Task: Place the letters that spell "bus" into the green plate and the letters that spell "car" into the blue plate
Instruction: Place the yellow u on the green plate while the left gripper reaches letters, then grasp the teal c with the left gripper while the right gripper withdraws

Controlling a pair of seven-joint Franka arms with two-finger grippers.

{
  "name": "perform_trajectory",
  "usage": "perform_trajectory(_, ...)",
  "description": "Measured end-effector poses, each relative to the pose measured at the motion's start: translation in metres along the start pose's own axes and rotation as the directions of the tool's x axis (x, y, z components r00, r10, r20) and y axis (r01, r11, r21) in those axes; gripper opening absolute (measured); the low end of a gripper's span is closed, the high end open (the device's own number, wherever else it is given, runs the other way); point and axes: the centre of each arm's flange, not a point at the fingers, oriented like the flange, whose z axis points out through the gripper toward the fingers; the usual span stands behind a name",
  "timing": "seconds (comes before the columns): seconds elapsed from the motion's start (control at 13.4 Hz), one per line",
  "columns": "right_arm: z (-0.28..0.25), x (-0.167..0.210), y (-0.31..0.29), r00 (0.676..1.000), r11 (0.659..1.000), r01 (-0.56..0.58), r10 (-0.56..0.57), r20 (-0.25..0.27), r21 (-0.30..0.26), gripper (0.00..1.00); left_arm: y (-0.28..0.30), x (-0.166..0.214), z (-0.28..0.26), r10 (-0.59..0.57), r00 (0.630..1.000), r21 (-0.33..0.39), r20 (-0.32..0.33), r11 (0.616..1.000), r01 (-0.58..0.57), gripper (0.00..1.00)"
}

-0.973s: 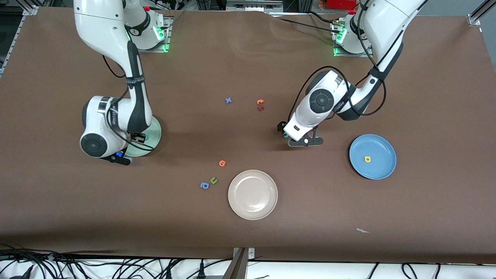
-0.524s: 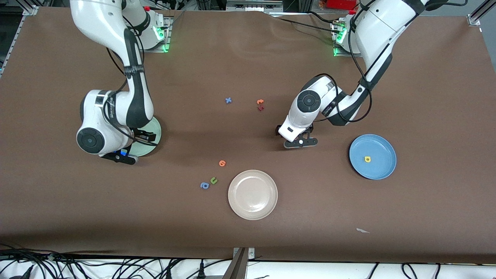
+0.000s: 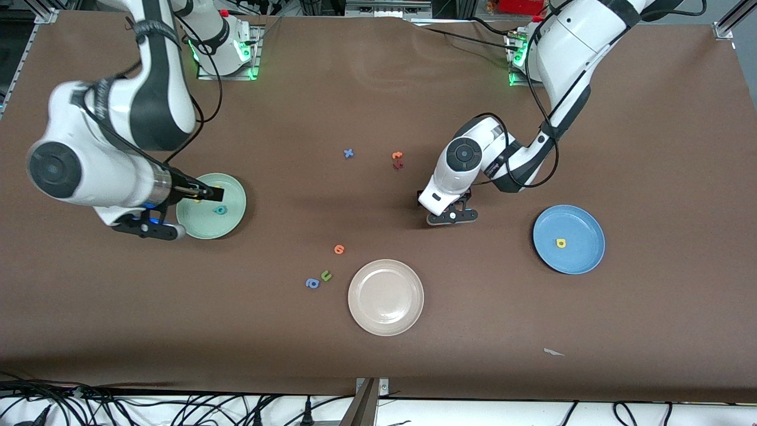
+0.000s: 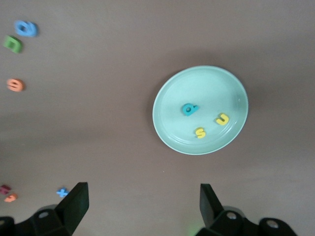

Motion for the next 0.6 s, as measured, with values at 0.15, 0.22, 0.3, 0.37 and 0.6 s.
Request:
perform_trajectory(0.15, -0.051, -0.012, 0.010, 0.998, 1.000, 0.013, -0.013, -0.069, 0.004, 1.00, 0.000, 0.000, 0.002, -0.004, 1.000, 0.001, 0.003, 1.000, 0.004, 0.73)
perform_trajectory(0.22, -0.069, -0.019, 0.023, 0.996, 1.000, 0.027, -0.028, -0.090, -0.015, 1.00, 0.000, -0.001, 0.003, -0.007, 1.000, 0.002, 0.006, 1.000, 0.007, 0.67)
perform_trajectory(0.3, -0.079, -0.025, 0.033, 0.994, 0.998, 0.052, -0.054, -0.098, -0.030, 1.00, 0.001, -0.002, 0.005, -0.008, 1.000, 0.002, 0.009, 1.000, 0.008, 0.67)
perform_trajectory(0.37, -0.085, -0.028, 0.043, 0.993, 0.997, 0.064, -0.067, -0.101, -0.031, 1.00, 0.001, -0.002, 0.006, -0.009, 1.000, 0.003, 0.011, 1.000, 0.009, 0.62)
perform_trajectory(0.6, -0.080, -0.026, 0.083, 0.993, 0.996, 0.075, -0.078, -0.088, -0.039, 1.00, 0.001, -0.002, 0.007, -0.012, 1.000, 0.002, 0.011, 1.000, 0.012, 0.56)
